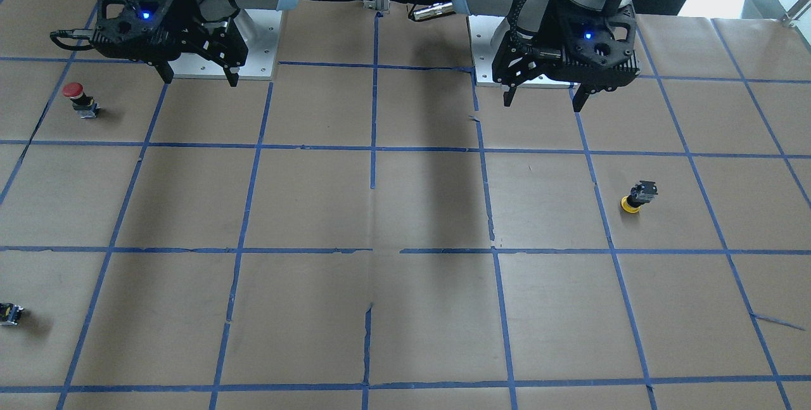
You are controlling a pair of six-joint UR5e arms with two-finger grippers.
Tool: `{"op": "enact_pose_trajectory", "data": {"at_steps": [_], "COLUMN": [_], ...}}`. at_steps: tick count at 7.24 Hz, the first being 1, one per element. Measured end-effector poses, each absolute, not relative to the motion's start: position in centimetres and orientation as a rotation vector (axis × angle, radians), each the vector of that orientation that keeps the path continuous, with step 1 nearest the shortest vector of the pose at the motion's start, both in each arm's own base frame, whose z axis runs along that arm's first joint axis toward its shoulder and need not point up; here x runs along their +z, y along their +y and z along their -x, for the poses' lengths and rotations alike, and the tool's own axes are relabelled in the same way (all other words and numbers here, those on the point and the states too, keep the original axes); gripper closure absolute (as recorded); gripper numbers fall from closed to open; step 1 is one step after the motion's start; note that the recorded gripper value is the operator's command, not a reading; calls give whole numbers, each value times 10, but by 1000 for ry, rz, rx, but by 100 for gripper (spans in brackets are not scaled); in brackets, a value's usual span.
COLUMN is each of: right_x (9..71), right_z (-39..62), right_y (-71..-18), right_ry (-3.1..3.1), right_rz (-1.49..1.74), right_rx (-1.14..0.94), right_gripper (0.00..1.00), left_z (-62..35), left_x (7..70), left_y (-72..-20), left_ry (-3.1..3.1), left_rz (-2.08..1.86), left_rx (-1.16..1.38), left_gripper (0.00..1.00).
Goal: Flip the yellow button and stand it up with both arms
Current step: 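Lower the left gripper over the yellow button lying on its side, then close the left gripper on the yellow button's body and lift it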
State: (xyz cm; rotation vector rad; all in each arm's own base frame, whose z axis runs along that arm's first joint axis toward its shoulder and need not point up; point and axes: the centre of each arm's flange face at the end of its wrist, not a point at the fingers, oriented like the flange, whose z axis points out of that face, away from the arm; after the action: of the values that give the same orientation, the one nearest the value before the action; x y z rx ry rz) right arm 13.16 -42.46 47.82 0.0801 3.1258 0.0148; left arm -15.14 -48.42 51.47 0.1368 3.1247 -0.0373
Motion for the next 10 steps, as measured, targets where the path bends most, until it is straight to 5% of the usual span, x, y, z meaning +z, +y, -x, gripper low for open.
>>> {"op": "enact_pose_trajectory", "data": {"at_steps": [4, 10], "right_x": [478, 471], "right_z": [-131, -131], "right_y": [-424, -421], "right_ry": [3130, 3129], "right_rz": [-80, -79], "right_rx": [18, 35], "right_gripper": [0, 0], "left_z": [139, -97], "left_x": [490, 329], "left_y": [-477, -444], "left_ry": [3174, 3137], "left_rz": [-99, 291], "left_rx": [-69, 286], "left_gripper": [0, 1]}}
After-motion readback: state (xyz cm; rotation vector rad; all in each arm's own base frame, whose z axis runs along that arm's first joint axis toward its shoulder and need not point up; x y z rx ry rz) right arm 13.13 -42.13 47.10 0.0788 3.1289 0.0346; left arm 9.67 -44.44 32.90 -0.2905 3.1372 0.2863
